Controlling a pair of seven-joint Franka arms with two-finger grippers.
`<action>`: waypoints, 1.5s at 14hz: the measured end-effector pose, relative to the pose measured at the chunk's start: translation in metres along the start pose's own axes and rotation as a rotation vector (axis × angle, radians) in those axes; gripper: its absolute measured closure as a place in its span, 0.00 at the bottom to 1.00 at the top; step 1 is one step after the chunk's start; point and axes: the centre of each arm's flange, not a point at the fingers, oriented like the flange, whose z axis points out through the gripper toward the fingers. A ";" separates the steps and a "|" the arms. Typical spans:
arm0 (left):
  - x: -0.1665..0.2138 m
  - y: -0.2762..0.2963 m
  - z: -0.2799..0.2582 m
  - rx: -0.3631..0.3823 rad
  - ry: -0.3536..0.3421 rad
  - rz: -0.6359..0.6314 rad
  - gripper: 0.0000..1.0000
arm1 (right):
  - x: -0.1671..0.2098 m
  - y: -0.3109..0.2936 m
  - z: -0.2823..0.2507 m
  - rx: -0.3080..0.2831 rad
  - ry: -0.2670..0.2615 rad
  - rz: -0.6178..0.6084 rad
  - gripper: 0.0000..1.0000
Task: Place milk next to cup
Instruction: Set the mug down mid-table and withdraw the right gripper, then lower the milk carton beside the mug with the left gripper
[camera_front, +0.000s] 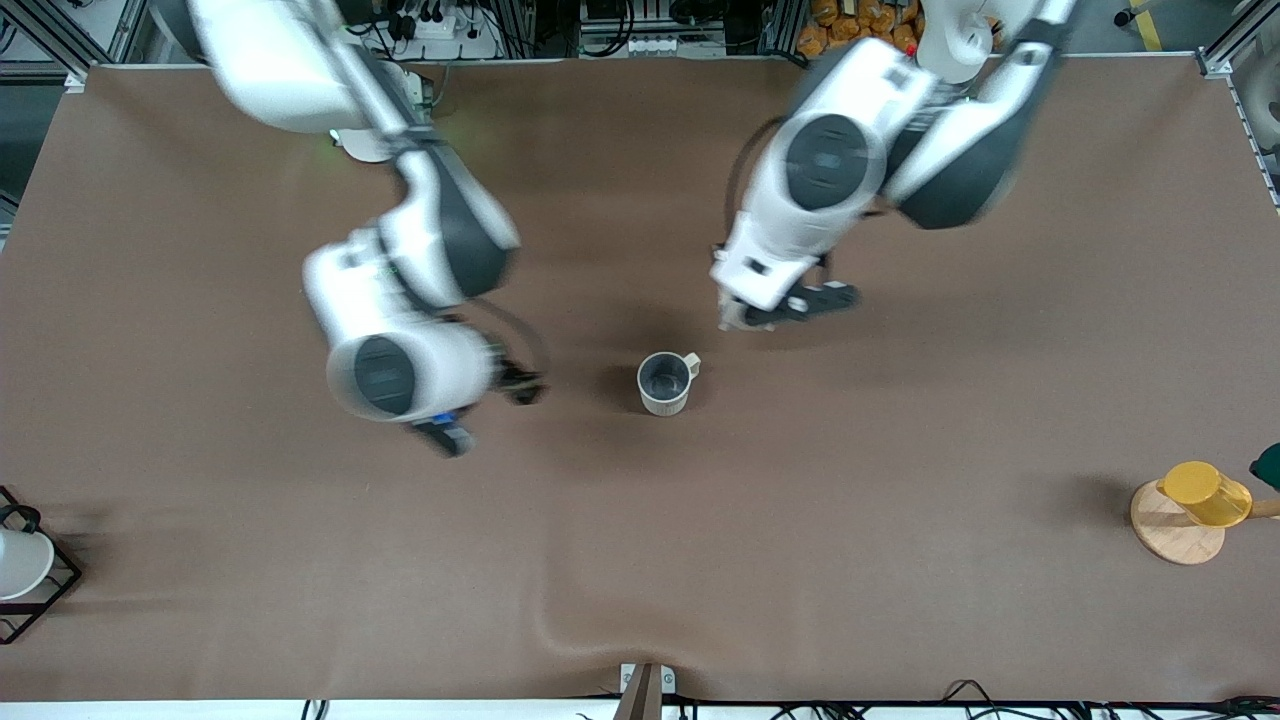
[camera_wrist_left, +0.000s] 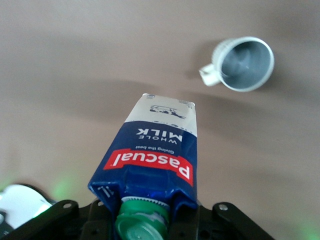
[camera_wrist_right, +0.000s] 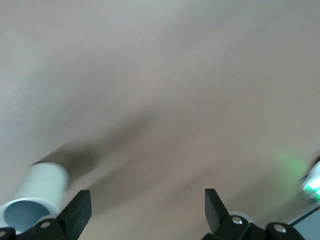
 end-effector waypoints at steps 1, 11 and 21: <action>-0.013 0.020 0.007 -0.005 0.007 -0.008 0.70 | 0.028 0.035 -0.014 -0.008 -0.004 -0.074 0.00; -0.001 0.093 0.084 -0.086 0.049 -0.055 0.70 | 0.194 0.222 -0.003 0.057 0.027 -0.479 0.00; 0.028 0.085 0.109 -0.037 0.059 -0.005 0.70 | 0.048 0.313 -0.078 0.139 0.373 -0.482 0.00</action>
